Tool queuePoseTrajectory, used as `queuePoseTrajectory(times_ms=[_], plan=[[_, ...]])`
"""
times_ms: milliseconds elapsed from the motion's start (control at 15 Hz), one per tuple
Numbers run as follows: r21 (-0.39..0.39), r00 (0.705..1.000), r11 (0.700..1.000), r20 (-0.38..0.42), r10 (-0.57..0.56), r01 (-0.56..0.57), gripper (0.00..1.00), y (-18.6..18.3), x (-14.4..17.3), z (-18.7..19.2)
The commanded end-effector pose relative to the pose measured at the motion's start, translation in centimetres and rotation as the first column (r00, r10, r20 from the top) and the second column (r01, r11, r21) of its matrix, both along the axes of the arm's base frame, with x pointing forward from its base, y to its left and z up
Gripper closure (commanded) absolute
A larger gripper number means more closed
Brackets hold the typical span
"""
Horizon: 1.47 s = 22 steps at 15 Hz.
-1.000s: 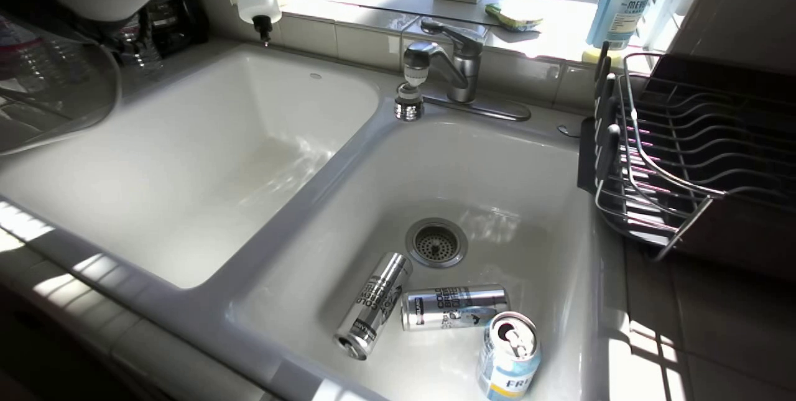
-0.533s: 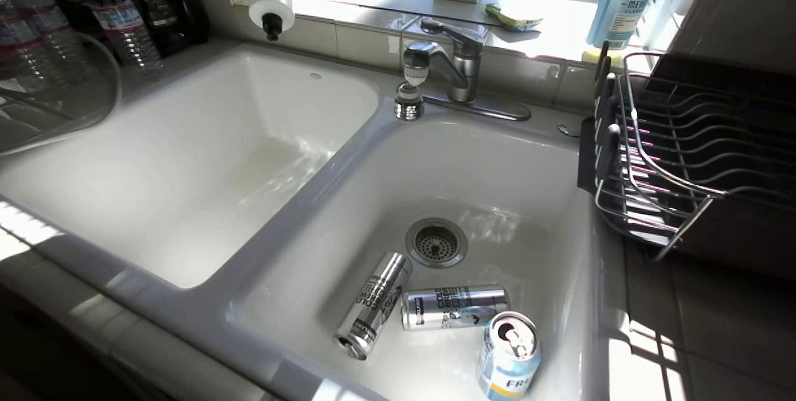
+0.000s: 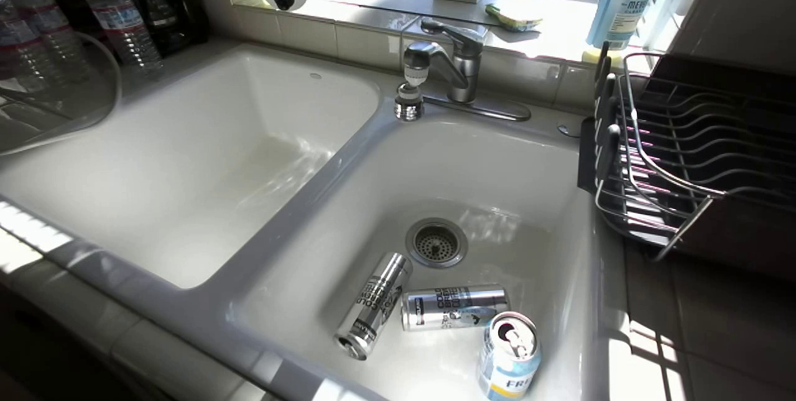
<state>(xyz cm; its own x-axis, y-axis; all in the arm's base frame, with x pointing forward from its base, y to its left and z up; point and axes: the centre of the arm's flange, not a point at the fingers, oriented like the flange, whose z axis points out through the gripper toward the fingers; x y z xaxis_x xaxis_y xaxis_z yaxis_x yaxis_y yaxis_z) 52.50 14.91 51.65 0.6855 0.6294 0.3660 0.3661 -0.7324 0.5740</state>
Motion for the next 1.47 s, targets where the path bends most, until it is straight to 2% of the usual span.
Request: queuePoseTrajectory(times_ms=[0, 67, 133, 533, 600, 933, 1200, 1400], plan=[[-0.092, 0.994, 0.994, -0.099, 0.051, -0.06, 0.68, 0.8, 2.8, 0.3], [-0.057, 0.998, 0.998, -0.056, 0.029, -0.033, 0.68, 0.1, 0.8, -0.1], [-0.061, 0.998, 0.998, -0.06, 0.032, -0.036, 0.43, 0.2, 1.2, -0.1], [-0.06, 0.998, 0.998, -0.059, 0.031, -0.034, 0.43, 0.1, 1.2, -0.1], [-0.06, 0.998, 0.998, -0.059, 0.031, -0.034, 0.68, 0.1, 1.2, -0.1], [-0.136, 0.986, 0.982, -0.115, 0.117, -0.132, 0.68, 0.3, 2.6, 0.9], [-0.215, 0.964, 0.952, -0.198, 0.177, -0.219, 0.68, 0.2, 3.7, 1.5], [-0.303, 0.946, 0.919, -0.276, 0.166, -0.25, 0.68, -0.1, 4.6, 1.8]])
